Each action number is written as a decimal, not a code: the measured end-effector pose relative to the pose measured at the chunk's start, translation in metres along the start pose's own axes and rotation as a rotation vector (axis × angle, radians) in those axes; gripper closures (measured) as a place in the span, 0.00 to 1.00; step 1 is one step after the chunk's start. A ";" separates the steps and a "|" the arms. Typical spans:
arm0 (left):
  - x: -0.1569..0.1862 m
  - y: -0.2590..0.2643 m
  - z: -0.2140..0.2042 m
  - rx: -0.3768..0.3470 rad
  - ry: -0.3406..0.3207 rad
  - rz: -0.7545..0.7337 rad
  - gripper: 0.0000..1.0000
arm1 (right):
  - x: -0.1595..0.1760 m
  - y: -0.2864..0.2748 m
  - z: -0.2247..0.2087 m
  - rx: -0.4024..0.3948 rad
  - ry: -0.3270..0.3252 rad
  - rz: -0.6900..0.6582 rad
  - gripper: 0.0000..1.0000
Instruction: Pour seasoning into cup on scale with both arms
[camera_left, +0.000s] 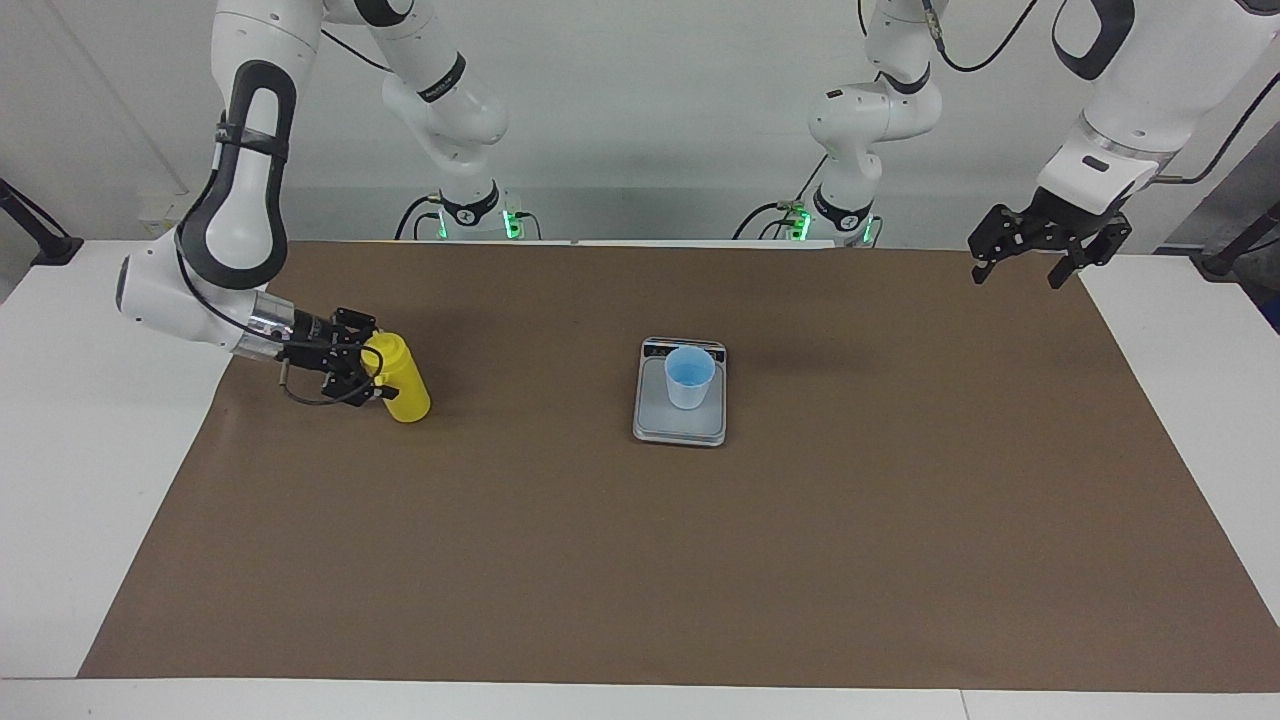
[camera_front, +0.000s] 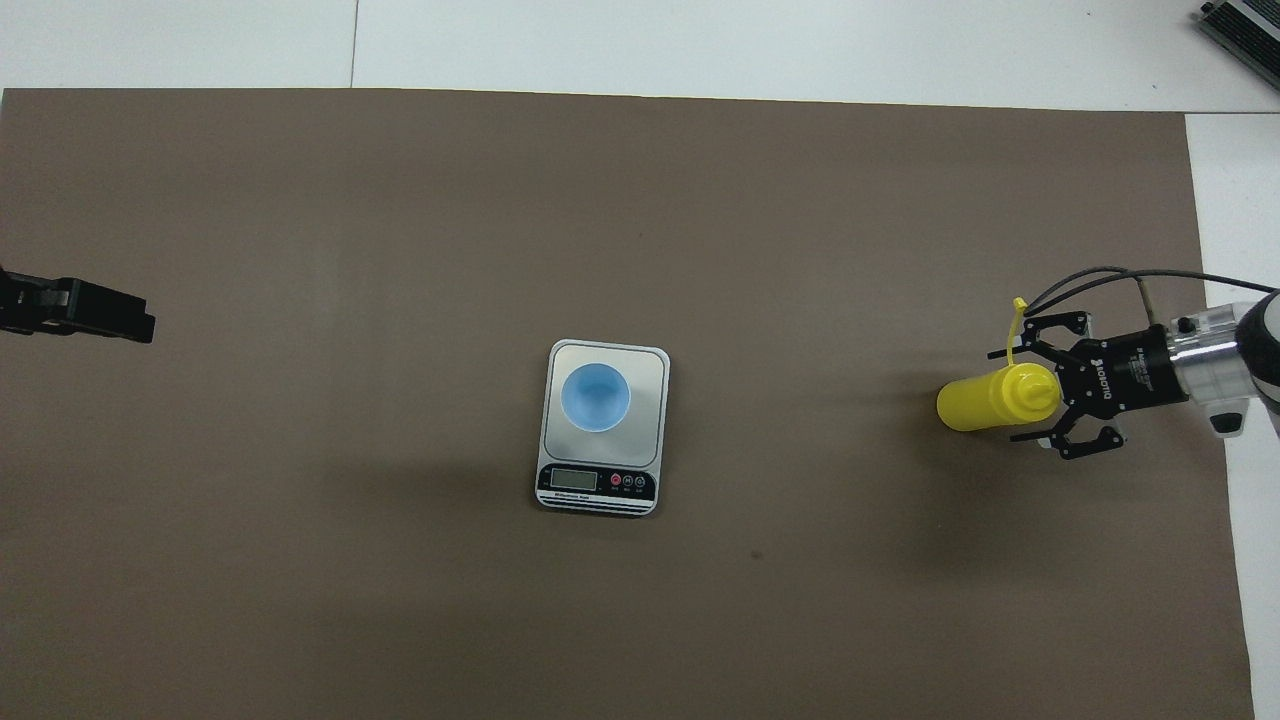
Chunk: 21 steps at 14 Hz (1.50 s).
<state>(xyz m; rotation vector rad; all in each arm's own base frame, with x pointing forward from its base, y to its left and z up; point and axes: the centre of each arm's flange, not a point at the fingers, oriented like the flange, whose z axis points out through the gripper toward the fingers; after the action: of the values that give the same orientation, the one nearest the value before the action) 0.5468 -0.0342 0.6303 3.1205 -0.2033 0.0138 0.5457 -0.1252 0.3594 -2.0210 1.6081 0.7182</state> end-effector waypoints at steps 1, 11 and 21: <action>0.000 0.000 0.000 0.000 0.000 0.000 0.00 | -0.010 -0.001 -0.017 -0.001 0.054 -0.033 0.00; 0.000 0.000 0.000 0.000 0.000 0.000 0.00 | -0.173 -0.040 -0.060 -0.263 0.511 -0.696 0.00; 0.000 0.000 0.000 0.000 0.000 0.000 0.00 | -0.285 -0.050 -0.087 -0.395 0.677 -1.075 0.00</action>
<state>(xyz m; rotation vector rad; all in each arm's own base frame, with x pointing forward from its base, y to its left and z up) 0.5467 -0.0342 0.6303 3.1205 -0.2032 0.0138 0.5527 0.0404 0.6121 -3.1345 0.3700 -0.1017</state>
